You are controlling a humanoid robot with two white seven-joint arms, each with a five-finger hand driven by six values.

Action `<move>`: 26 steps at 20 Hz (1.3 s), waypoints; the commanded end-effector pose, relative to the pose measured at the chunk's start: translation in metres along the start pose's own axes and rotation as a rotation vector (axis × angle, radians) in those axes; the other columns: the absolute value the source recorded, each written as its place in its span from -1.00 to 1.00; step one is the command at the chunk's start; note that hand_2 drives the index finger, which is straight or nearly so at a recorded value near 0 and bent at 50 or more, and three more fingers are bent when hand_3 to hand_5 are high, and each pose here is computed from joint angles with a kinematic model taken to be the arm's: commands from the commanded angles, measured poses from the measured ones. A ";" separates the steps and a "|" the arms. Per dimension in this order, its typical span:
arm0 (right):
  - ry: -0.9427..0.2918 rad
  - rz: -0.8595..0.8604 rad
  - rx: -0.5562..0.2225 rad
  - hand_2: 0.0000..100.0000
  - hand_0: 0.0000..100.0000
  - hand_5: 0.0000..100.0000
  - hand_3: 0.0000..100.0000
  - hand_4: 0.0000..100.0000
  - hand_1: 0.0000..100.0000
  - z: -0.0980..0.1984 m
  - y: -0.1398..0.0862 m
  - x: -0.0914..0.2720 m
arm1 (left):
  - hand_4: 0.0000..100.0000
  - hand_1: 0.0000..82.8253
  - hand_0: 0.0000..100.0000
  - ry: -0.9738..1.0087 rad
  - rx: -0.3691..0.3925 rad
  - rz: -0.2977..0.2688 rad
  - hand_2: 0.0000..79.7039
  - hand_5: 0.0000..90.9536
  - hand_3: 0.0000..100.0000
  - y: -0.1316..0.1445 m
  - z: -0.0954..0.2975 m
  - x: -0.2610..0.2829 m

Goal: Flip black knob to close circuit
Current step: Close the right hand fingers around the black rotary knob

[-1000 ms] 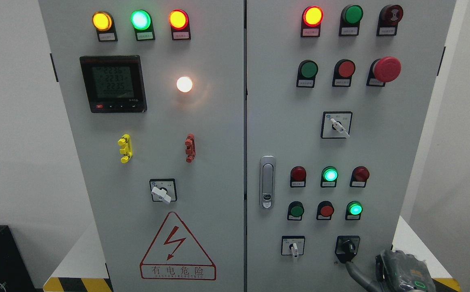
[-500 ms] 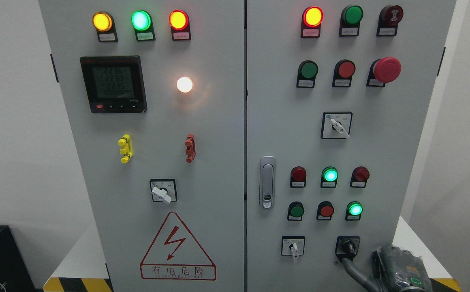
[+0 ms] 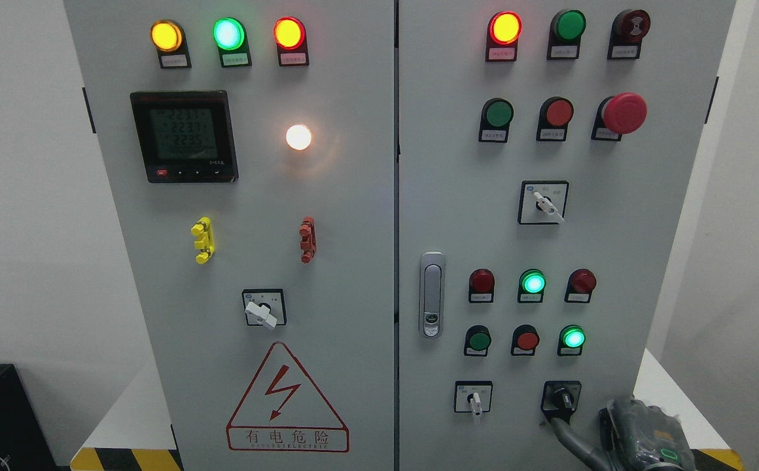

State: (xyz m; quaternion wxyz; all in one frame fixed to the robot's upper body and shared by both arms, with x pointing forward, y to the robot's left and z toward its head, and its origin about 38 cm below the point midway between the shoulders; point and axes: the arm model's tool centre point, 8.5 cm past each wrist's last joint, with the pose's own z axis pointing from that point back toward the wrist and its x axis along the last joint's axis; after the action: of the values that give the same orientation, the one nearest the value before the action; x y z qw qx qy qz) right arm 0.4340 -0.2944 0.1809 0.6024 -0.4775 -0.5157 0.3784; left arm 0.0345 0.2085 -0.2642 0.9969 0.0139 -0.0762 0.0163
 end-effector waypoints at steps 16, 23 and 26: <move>0.023 -0.009 -0.002 0.79 -1.00 0.71 1.00 0.76 -1.00 -0.006 -0.004 -0.002 | -1.00 0.34 -0.76 0.018 0.001 0.001 -1.00 -1.00 -1.00 0.001 0.002 -0.013; 0.026 -0.004 -0.006 0.79 -1.00 0.72 1.00 0.77 -1.00 -0.006 -0.005 -0.004 | -1.00 0.34 -0.76 0.018 0.001 0.001 -1.00 -1.00 -1.00 0.001 0.002 -0.013; 0.029 -0.005 -0.006 0.79 -1.00 0.72 1.00 0.78 -1.00 -0.005 -0.005 -0.005 | -1.00 0.34 -0.76 0.018 0.001 0.001 -1.00 -1.00 -1.00 0.001 0.002 -0.013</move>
State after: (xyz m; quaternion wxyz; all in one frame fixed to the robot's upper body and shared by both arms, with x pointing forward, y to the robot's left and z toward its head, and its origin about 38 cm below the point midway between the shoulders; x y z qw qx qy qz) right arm 0.4385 -0.2977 0.1838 0.6097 -0.4783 -0.5105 0.3727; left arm 0.0349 0.2085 -0.2641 0.9967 0.0139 -0.0780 0.0164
